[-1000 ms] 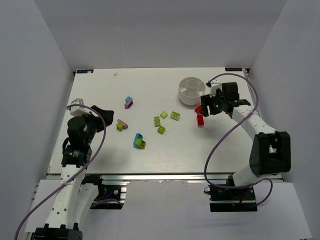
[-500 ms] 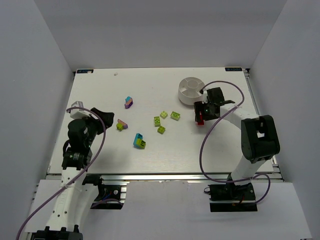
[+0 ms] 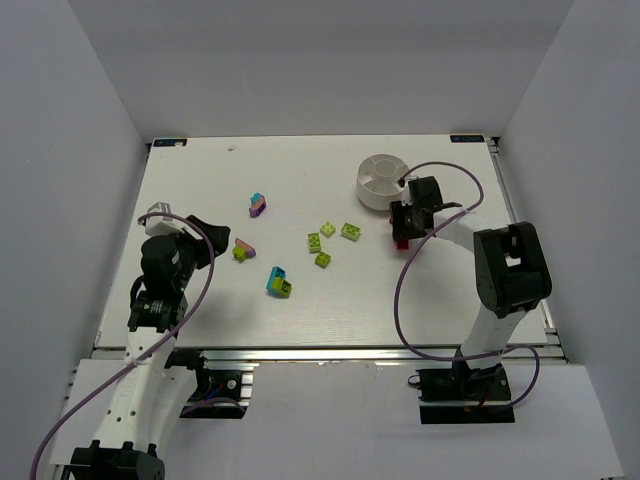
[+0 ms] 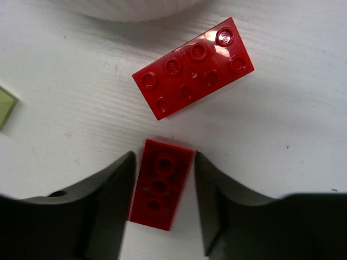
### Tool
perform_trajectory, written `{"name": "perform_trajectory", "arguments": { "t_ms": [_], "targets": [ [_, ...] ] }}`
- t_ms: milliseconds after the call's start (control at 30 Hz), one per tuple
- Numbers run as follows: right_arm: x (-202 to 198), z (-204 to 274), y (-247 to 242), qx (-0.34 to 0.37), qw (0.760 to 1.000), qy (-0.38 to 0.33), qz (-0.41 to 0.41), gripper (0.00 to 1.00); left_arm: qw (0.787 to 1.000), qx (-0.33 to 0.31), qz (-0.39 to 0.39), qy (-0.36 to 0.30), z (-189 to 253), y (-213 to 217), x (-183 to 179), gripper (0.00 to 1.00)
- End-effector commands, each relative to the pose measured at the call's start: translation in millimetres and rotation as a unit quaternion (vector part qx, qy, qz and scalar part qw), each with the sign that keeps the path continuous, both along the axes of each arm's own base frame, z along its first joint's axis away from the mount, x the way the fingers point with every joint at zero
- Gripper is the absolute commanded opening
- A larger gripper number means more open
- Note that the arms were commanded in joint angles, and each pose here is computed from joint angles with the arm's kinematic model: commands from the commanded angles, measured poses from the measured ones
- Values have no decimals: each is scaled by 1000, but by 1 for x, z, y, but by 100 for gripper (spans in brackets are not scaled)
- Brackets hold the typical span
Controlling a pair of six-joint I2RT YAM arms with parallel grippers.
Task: Sort the legos into containers by color
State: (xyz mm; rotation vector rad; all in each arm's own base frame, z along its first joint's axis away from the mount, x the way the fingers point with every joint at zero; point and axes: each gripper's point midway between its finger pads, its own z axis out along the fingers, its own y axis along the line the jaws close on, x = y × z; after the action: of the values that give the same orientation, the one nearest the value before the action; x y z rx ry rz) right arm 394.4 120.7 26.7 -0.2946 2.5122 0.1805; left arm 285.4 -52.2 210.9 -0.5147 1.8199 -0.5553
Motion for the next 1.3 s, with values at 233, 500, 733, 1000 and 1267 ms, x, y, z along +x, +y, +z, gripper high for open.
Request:
{"name": "perform_trajectory", "arguments": {
  "t_ms": [233,500,733,1000,1267],
  "targets": [
    [9,24,4,5,999,-48,25,12,1000,-4,0,-24,8,-1,7,77],
    [-1,152,27,121,932,-235,249,0,999,-14,-10,-41,16,-6,15,77],
    [47,208,25,220,863,-346,295,0,999,-19,-23,-43,17,-11,22,77],
    [121,221,17,295,879,-333,173,0,999,-17,-16,-39,15,-8,22,77],
    [172,208,-17,301,899,-318,-13,0,999,-23,-6,-35,15,-6,22,77]
  ]
}}
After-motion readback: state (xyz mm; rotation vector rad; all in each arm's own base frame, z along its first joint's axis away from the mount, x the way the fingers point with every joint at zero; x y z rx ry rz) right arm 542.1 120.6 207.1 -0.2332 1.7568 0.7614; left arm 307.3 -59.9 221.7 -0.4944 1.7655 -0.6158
